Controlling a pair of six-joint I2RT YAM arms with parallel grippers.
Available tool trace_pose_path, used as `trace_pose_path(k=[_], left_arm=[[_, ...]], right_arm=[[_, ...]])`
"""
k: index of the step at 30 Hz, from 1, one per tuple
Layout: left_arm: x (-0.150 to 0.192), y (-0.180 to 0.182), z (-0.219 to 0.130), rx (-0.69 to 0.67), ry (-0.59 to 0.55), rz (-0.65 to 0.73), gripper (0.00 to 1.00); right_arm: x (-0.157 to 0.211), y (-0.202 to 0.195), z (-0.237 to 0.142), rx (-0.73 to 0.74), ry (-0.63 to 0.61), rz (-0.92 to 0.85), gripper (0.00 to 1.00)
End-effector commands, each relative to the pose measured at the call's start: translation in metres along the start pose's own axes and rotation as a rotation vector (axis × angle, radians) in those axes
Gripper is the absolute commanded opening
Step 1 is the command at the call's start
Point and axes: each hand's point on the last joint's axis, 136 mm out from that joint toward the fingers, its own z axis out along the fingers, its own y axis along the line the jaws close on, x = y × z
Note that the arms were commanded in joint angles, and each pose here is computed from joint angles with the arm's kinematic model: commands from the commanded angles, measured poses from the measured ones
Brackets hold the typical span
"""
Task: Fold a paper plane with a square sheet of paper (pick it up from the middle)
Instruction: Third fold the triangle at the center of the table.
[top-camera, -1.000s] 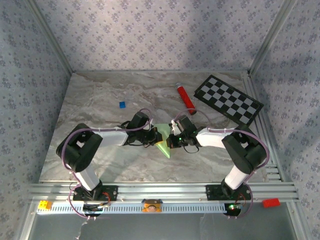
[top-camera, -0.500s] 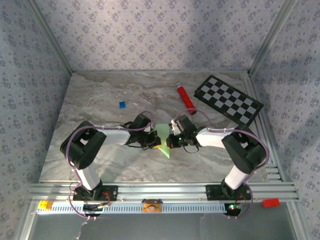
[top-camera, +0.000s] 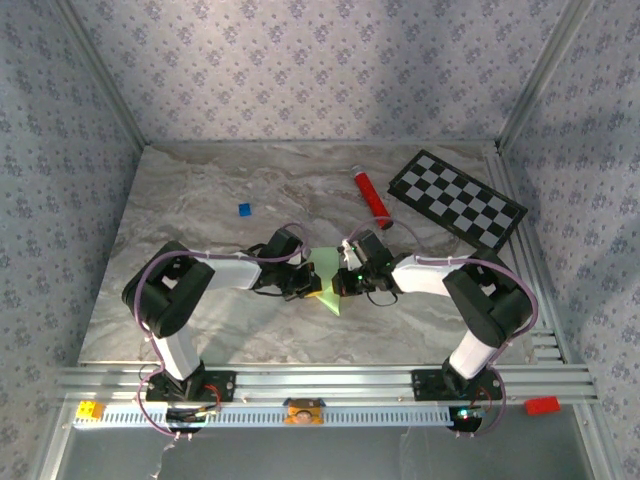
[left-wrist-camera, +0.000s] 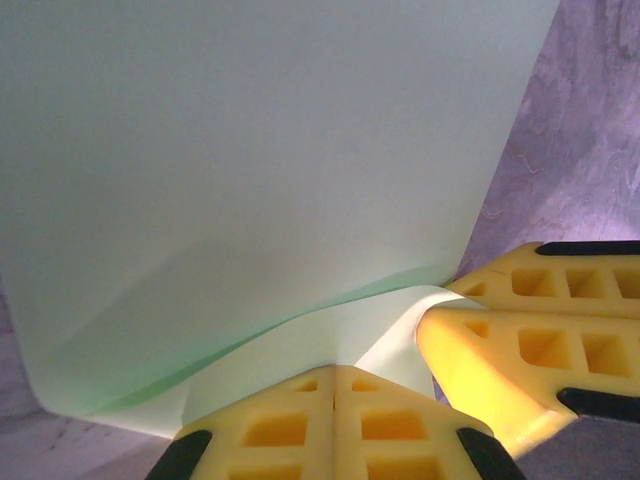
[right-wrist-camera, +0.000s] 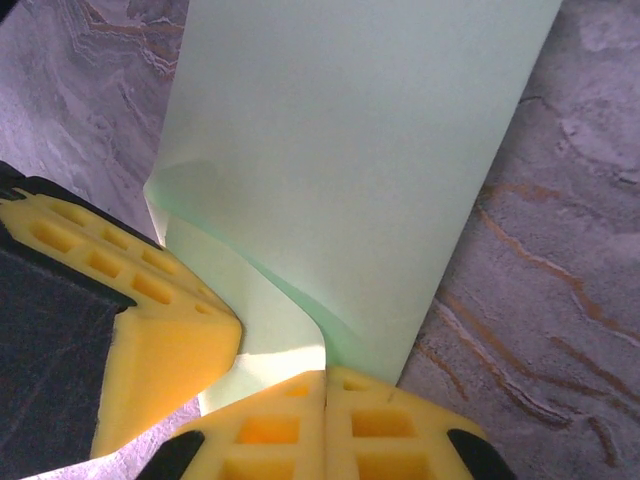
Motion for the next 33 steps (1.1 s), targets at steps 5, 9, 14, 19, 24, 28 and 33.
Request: trace_pose_path(k=[5,9,14,19,24,28,33], left_arm=[[0.01,0.028,0.009,-0.096,0.023,-0.013,0.0],[0.009,0.027,0.009,-0.093,0.019,-0.012,0.0],[0.008,0.027,0.008,-0.093,0.015,-0.012,0.0],[0.008,0.026,0.008,-0.092,0.016,-0.009,0.0],[0.009,0.026,0.008,-0.095,0.017,-0.006,0.0],[0.009,0.026,0.008,-0.096,0.018,-0.005,0.0],[0.009,0.026,0.008,-0.097,0.019,-0.003,0.0]], right_arm=[[-0.018,0.001,-0.035,0.032,-0.095,0.062,0.32],[-0.008,0.014,-0.047,-0.044,-0.085,0.077,0.35],[0.015,0.04,-0.04,-0.164,0.014,0.06,0.16],[0.026,0.052,-0.024,-0.172,0.08,0.034,0.07],[0.026,0.058,-0.01,-0.159,0.113,0.014,0.06],[0.025,0.058,-0.002,-0.138,0.133,0.011,0.06],[0.032,0.048,0.008,-0.099,0.178,0.02,0.06]])
